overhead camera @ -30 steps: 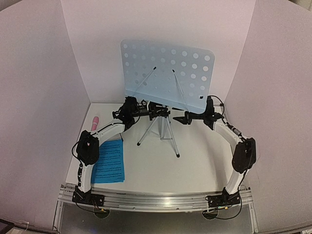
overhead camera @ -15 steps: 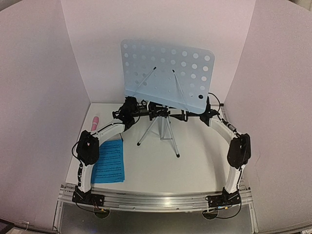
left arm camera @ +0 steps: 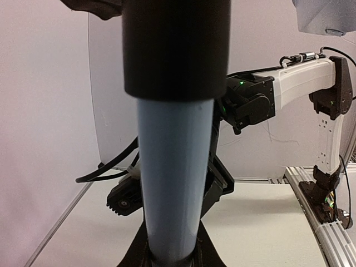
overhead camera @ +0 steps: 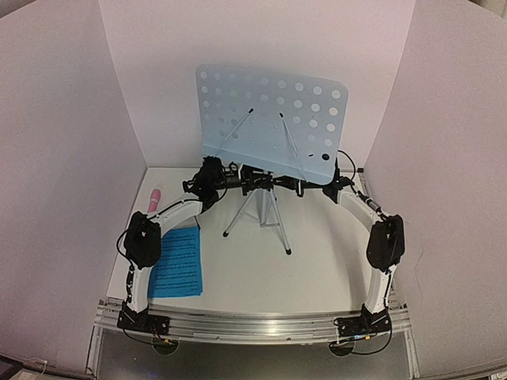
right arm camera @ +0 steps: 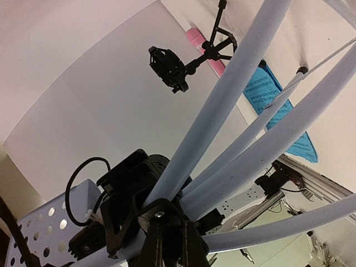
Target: Pack up the instrument practice props
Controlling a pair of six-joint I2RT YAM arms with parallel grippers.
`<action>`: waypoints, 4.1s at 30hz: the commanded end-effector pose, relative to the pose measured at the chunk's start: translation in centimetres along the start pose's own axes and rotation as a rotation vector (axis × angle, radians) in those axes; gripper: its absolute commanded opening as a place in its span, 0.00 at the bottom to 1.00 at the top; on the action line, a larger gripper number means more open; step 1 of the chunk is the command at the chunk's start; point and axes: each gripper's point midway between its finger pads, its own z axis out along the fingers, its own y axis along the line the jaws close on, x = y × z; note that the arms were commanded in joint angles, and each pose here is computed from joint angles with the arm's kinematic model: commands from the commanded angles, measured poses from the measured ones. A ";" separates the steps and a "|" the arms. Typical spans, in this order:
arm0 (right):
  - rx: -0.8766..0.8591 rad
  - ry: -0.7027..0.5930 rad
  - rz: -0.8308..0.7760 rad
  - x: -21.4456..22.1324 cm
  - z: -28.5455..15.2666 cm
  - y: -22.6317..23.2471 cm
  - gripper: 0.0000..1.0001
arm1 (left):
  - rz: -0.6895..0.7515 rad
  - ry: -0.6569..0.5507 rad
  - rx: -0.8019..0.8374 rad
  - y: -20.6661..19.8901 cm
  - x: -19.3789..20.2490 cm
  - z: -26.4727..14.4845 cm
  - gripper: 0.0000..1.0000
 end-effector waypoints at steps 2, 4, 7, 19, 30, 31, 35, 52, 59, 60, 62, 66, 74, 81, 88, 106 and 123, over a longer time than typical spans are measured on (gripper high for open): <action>-0.006 0.036 -0.168 0.9 0.3 0.3 0.00 | 0.046 -0.062 0.020 -0.4 -3.4 -0.2 0.00; -0.003 0.027 -0.259 0.7 0.2 0.0 0.00 | 0.028 -0.066 0.021 -0.4 -3.6 -0.2 0.00; -0.008 -0.003 -0.468 0.5 0.0 0.1 0.00 | -0.006 -0.069 0.021 -0.3 -4.1 -0.3 0.00; -0.004 -0.226 -1.486 0.8 -1.7 3.3 0.00 | -0.070 -0.072 -0.008 0.3 -6.0 -0.2 0.00; -0.138 -0.373 -2.034 2.1 -2.4 3.5 0.00 | -0.027 -0.062 -0.014 0.3 -6.2 -0.1 0.00; -0.142 -0.384 -2.058 1.9 -2.3 3.4 0.00 | -0.022 -0.061 -0.014 0.3 -6.2 -0.1 0.00; -0.135 -0.407 -2.165 1.6 -2.1 2.8 0.00 | -0.017 -0.054 -0.019 0.4 -5.9 -0.1 0.00; -0.013 -0.583 -2.134 3.1 -5.1 0.9 0.73 | 0.001 -0.065 -0.012 0.0 -6.0 -0.3 0.00; 0.058 -0.555 -2.138 6.0 -3.7 -4.0 0.77 | 0.024 -0.112 -0.026 0.1 -5.9 -0.7 0.00; 0.073 -0.546 -2.138 6.1 -3.1 -4.8 0.78 | 0.030 -0.121 -0.025 0.0 -5.8 -0.7 0.00; 0.111 -0.553 -2.126 5.5 -2.4 -5.6 0.84 | 0.030 -0.139 -0.024 0.0 -5.9 -0.8 0.00; 0.228 -0.635 -2.148 3.4 -1.7 -6.0 0.87 | 0.027 -0.150 -0.032 0.1 -5.9 -0.7 0.00; 0.282 -0.645 -2.158 1.1 -0.4 -6.2 0.79 | 0.041 -0.175 -0.022 -0.7 -5.8 -0.9 0.18; 0.240 -0.593 -2.121 0.3 0.9 -7.2 0.71 | 0.085 -0.233 -0.041 -1.0 -5.9 -1.5 0.31; 0.233 -0.625 -2.104 -0.4 1.1 -7.1 0.70 | 0.136 -0.305 -0.101 -1.6 -7.0 -2.8 0.51; 0.223 -0.652 -2.092 0.0 1.0 -7.0 0.67 | 0.202 -0.447 -0.440 -1.4 -9.2 -3.6 0.58; 0.203 -0.700 -2.074 0.1 0.8 -6.8 0.66 | 0.421 -0.516 -0.534 -3.2 -8.8 -2.4 0.49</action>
